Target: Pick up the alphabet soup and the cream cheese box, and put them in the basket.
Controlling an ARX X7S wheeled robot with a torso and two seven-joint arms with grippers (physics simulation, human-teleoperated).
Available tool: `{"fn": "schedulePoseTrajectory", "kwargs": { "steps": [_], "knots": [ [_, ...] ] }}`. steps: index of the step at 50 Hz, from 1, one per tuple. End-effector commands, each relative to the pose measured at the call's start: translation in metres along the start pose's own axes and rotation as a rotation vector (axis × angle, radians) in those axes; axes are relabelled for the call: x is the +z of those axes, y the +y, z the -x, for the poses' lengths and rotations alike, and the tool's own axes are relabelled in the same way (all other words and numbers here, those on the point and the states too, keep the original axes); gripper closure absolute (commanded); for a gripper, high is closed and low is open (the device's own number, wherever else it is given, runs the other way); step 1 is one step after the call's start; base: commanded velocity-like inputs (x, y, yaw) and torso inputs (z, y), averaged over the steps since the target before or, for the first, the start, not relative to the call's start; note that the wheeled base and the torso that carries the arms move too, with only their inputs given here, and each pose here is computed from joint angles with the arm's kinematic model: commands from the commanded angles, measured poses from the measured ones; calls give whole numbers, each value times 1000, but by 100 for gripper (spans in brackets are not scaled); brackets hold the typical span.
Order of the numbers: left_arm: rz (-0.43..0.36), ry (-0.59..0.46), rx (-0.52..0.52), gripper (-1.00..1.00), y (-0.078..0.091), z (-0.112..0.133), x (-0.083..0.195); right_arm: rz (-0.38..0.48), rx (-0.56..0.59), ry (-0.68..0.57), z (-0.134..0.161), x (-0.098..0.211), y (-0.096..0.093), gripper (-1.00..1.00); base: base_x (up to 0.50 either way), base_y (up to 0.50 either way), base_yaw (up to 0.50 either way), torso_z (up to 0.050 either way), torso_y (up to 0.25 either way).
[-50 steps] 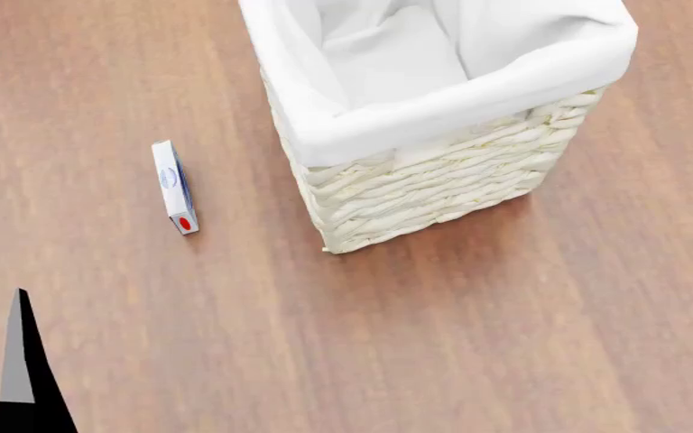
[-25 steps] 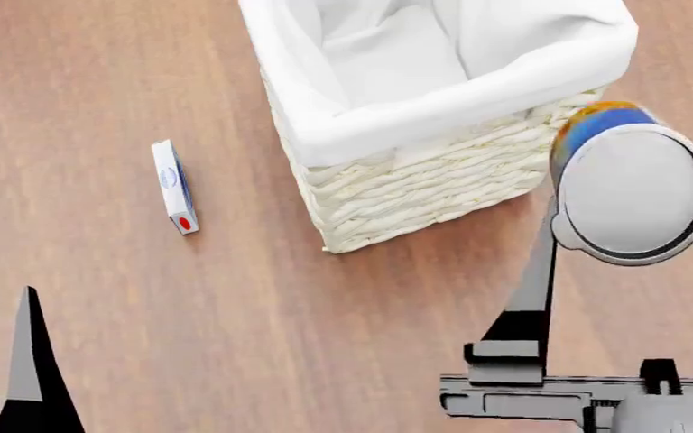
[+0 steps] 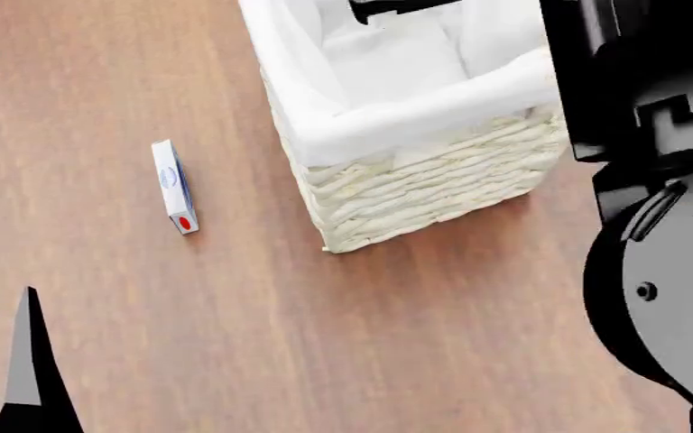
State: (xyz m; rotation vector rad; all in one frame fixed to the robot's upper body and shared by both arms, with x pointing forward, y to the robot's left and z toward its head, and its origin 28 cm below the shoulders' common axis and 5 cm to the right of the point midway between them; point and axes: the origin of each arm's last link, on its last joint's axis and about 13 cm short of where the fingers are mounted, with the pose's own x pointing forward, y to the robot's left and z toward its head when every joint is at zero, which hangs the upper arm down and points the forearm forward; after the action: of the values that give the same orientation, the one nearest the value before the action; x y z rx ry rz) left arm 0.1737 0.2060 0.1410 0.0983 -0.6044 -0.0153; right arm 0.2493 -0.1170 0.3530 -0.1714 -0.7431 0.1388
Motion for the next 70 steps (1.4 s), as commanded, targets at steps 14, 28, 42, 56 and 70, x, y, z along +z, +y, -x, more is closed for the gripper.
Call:
{"fn": "schedulePoseTrajectory", "kwargs": {
  "steps": [14,28,42,56,70],
  "knots": [
    [11,-3,6,-100,2,1,0,-99,197,545,-141,-6,-23,100,0,0,0,0,1],
    [12,-4,3,-100,1,2,1,-36,220,567,-133,-14,-20,100,0,0,0,0,1],
    [8,1,2,-100,1,3,0,-12,249,574,-128,-24,-16,100,0,0,0,0,1],
    [10,1,1,-100,1,2,-1,8,286,616,-117,-42,-10,100,0,0,0,0,1],
    [12,0,-6,-100,0,2,0,7,282,627,-110,-49,-11,100,0,0,0,1,1]
  ]
}}
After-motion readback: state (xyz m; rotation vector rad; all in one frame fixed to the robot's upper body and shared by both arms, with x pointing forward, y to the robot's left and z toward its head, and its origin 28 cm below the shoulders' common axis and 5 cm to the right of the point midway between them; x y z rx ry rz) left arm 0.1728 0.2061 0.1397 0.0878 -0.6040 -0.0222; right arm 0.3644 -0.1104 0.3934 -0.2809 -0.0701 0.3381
